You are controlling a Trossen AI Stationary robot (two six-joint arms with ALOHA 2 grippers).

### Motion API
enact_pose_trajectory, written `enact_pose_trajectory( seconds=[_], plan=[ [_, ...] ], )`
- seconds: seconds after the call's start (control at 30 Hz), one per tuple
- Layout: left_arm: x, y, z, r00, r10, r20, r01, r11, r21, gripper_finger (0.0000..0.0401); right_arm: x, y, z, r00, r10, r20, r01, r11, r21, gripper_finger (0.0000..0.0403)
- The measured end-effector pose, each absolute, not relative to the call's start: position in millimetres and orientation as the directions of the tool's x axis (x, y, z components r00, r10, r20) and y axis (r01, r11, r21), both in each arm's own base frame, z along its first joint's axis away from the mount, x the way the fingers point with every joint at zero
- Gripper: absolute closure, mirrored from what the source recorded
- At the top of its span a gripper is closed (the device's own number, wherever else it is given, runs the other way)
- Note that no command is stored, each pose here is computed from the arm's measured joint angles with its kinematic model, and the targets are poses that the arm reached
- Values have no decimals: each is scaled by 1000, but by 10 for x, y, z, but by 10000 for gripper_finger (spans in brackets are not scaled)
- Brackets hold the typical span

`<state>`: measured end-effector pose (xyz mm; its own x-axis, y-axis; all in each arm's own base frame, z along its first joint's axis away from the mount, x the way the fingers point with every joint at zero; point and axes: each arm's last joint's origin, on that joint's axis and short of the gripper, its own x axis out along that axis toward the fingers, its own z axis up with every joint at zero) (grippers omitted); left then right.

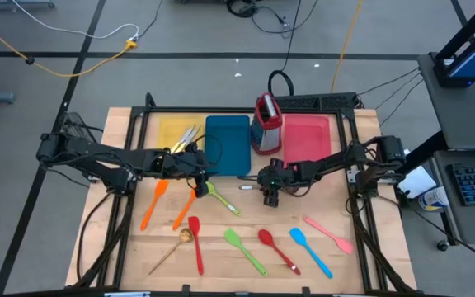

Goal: Pick & Place Kitchen Items
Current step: Put the wooden serving spoon into the blue bin

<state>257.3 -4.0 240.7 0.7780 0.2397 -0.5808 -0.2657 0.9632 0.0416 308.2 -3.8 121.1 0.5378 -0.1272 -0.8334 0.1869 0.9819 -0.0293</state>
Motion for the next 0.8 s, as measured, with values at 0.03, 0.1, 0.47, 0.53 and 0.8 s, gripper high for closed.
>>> enact_pose_trajectory(
  seconds=[0.03, 0.1, 0.47, 0.53, 0.8],
  plan=[
    [2572, -40, 2407, 778, 240, -581, -266, 963, 42, 270, 3082, -37, 1210, 538, -117, -835, 181, 983, -21, 212],
    [2573, -40, 2407, 778, 240, -581, -265, 963, 42, 270, 3081, -31, 1208, 538, -81, -839, 161, 987, 8, 233],
    [2572, -39, 2407, 778, 240, -581, -266, 963, 41, 270, 3087, -34, 1255, 568, -47, -821, 116, 993, 23, 371],
    [2572, -39, 2406, 777, 240, -582, -265, 963, 43, 270, 3082, -34, 1294, 581, -47, -813, 130, 991, 36, 371],
    [2572, -39, 2406, 777, 240, -582, -264, 963, 45, 270, 3020, 35, 1606, 654, -37, -756, 156, 984, 87, 364]
  ],
)
